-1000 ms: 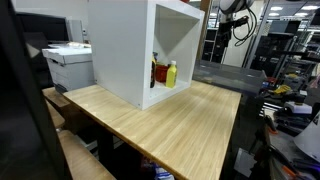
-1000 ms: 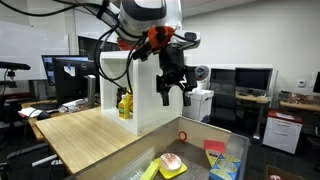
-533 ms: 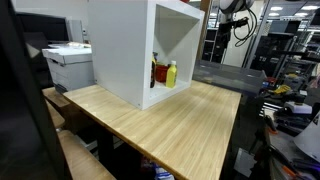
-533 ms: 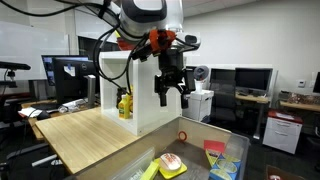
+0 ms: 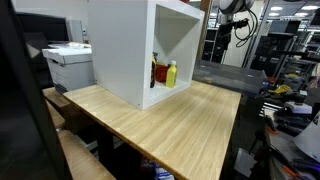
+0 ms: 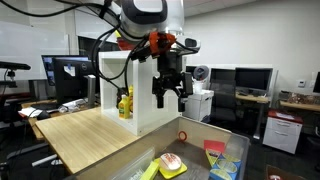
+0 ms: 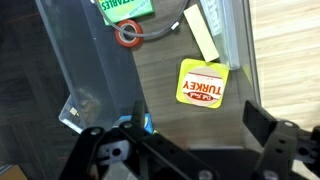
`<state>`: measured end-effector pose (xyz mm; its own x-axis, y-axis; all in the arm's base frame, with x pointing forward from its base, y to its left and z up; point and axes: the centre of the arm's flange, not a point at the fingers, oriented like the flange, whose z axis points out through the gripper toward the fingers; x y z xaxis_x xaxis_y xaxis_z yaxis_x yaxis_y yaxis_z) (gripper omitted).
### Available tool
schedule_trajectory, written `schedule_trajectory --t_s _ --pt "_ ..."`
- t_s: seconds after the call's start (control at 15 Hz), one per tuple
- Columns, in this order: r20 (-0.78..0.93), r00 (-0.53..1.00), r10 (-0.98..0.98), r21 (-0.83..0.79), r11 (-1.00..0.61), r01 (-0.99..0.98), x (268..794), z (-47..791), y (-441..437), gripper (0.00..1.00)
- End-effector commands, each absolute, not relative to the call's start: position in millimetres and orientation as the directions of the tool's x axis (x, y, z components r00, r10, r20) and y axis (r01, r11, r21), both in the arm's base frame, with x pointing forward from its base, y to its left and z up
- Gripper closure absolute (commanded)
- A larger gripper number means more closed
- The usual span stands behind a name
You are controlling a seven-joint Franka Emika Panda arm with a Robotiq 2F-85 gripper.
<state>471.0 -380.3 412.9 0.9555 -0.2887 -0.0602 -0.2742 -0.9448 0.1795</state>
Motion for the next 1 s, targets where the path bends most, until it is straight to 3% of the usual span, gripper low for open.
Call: schedule_trajectory --t_s 0.0,0.93 --pt "-0.078 0.959 -0.272 0.161 -0.953 -0.257 467 406 -392 0.00" --pt "-0.075 0.962 -0.263 0.161 -0.955 -0.249 463 380 -405 0.00"
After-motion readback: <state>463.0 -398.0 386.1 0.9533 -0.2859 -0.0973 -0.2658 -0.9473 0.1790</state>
